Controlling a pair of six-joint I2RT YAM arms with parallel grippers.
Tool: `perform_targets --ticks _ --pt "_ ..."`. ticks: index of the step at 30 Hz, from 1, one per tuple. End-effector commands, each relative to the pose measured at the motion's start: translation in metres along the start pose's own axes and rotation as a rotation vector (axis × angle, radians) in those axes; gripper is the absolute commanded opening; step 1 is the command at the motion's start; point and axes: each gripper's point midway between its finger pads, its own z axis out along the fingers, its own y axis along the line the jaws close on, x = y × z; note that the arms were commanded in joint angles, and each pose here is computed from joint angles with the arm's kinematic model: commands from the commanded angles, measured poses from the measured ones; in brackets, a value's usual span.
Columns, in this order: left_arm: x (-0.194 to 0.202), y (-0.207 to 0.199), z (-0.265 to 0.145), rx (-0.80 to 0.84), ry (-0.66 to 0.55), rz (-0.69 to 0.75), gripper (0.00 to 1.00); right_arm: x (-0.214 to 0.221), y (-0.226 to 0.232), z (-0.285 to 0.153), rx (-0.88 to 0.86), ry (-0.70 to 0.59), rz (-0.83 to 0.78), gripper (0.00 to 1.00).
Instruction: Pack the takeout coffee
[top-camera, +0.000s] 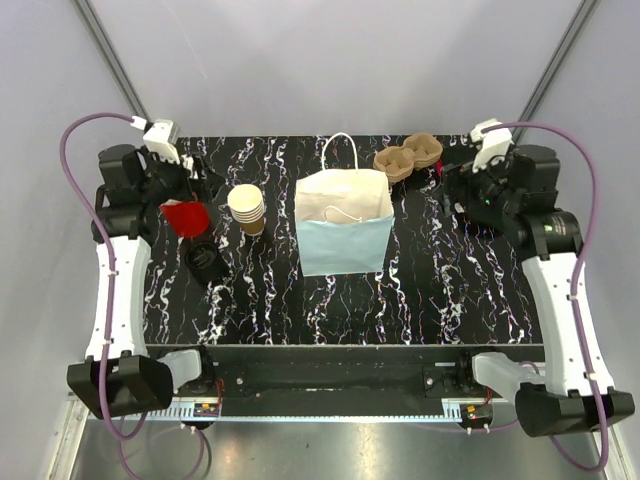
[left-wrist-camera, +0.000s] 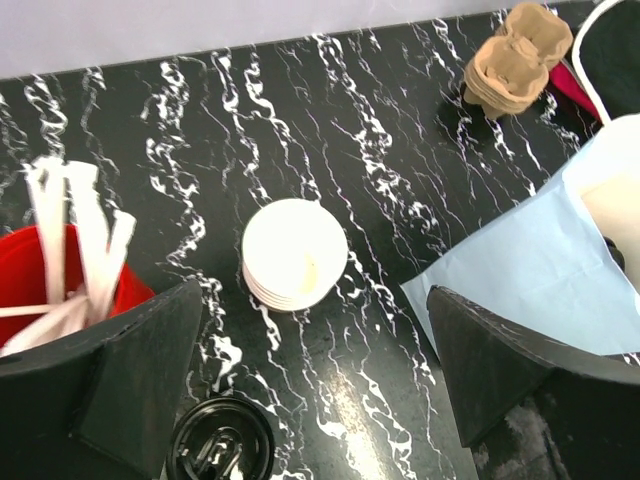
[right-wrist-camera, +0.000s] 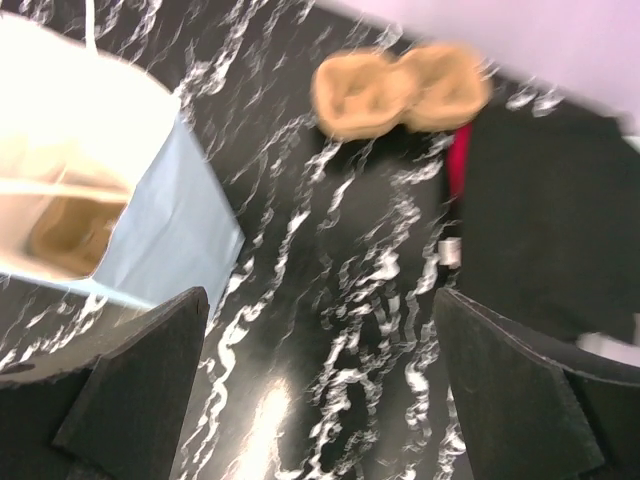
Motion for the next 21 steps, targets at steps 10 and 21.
perform_targets --ticks 10,21 --pt "-0.07 -0.024 -0.066 -0.067 -0.21 0.205 0.99 -0.091 -0.003 -0.092 0.13 -0.35 -0.061 1.0" --pt "-0.108 -0.046 -0.108 -0.101 -0.323 0.243 0.99 -0.121 0.006 -0.117 0.098 -0.427 -0.035 1.0"
